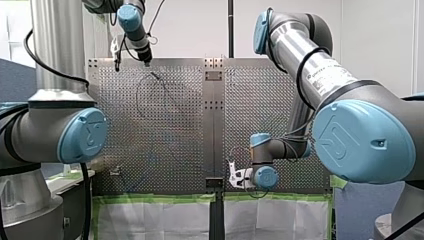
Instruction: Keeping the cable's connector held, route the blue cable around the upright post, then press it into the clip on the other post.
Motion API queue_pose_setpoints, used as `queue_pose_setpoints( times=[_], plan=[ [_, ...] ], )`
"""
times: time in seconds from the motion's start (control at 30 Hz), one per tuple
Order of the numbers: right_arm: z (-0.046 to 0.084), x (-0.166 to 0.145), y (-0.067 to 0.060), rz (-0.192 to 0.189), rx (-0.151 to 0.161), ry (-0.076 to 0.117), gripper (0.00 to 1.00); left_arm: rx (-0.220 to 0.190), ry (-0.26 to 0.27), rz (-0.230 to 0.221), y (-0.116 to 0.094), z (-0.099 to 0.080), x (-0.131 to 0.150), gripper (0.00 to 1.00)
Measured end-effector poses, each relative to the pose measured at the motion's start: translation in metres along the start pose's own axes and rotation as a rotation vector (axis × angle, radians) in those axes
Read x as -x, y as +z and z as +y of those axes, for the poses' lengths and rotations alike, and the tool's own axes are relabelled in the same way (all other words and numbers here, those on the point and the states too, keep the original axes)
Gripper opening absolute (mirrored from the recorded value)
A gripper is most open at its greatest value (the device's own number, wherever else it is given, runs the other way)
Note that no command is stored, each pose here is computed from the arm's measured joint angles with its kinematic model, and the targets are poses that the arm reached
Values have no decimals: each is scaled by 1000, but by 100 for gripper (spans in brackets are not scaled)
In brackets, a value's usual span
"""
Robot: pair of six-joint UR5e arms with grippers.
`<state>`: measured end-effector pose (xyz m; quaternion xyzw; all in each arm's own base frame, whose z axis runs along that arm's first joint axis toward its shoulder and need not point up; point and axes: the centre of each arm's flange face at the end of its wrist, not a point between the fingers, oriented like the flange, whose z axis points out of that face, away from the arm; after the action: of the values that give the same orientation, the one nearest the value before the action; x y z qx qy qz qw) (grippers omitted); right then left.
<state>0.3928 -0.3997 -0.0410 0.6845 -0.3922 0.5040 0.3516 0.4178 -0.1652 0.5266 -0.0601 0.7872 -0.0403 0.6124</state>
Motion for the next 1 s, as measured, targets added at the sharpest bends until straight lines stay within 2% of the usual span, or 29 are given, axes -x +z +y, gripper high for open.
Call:
queue_pose_setpoints(
  times=[0.13, 0.23, 0.43, 0.63, 0.83, 1.0],
  plan=[
    [1, 0, 0, -1, 2, 2, 0, -57, 40, 14, -2, -15, -6, 99],
    [1, 0, 0, -1, 3, 4, 0, -75, 72, 28, 2, -24, -14, 99],
    [2, 0, 1, 2, 3, 14, 0, -78, 140, 55, 14, -42, -33, 99],
    [2, -1, 2, 8, 1, 28, 0, -80, 202, 27, 15, -60, -41, 99],
    [1, -1, 2, 9, -4, 31, 0, -81, 271, 7, 17, -81, -54, 99],
    [1, -1, 1, 8, -5, 30, 0, -79, 338, 11, 20, -100, -71, 99]
  ],
)
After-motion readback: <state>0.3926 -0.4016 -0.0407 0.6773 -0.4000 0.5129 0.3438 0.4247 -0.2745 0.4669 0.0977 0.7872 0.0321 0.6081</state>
